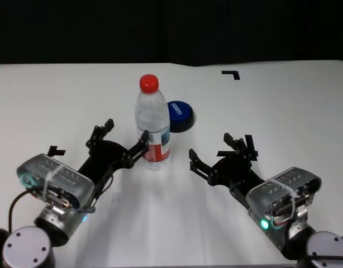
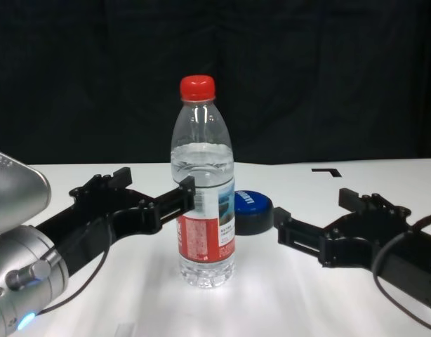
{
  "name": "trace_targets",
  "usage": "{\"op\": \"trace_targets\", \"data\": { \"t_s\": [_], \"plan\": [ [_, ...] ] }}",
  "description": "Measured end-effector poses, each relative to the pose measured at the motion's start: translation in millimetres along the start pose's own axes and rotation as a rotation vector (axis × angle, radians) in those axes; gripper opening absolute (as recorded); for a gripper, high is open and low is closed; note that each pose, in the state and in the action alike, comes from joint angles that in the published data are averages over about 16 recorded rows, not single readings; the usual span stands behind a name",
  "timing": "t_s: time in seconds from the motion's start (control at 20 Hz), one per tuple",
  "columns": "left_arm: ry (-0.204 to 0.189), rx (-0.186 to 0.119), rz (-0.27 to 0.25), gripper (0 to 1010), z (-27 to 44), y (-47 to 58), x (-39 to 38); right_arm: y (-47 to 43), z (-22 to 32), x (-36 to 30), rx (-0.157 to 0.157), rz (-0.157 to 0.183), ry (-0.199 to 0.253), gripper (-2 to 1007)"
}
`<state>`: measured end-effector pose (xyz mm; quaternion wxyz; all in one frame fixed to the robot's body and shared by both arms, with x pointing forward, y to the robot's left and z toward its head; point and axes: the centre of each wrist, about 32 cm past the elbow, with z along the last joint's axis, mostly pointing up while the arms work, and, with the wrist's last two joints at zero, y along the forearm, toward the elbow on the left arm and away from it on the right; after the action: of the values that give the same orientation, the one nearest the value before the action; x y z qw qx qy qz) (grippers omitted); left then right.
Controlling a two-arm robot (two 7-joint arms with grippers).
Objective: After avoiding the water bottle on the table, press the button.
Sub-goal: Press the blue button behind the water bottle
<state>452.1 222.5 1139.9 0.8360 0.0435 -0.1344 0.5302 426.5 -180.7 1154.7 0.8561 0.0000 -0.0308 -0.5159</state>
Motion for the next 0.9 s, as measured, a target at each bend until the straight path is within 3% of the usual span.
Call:
{"op": "trace_targets", "data": {
  "t_s": [0.4, 0.9],
  "plan": [
    [-0.002, -0.001, 0.012, 1003, 1.3, 2.0, -0.5, 0.0, 0.0, 0.0, 0.000, 0.000, 0.000, 1003],
    [-0.014, -0.008, 0.071, 1003, 8.0, 18.2, -1.9, 0.0, 0.0, 0.0, 0.000, 0.000, 0.000, 1003]
  ]
}}
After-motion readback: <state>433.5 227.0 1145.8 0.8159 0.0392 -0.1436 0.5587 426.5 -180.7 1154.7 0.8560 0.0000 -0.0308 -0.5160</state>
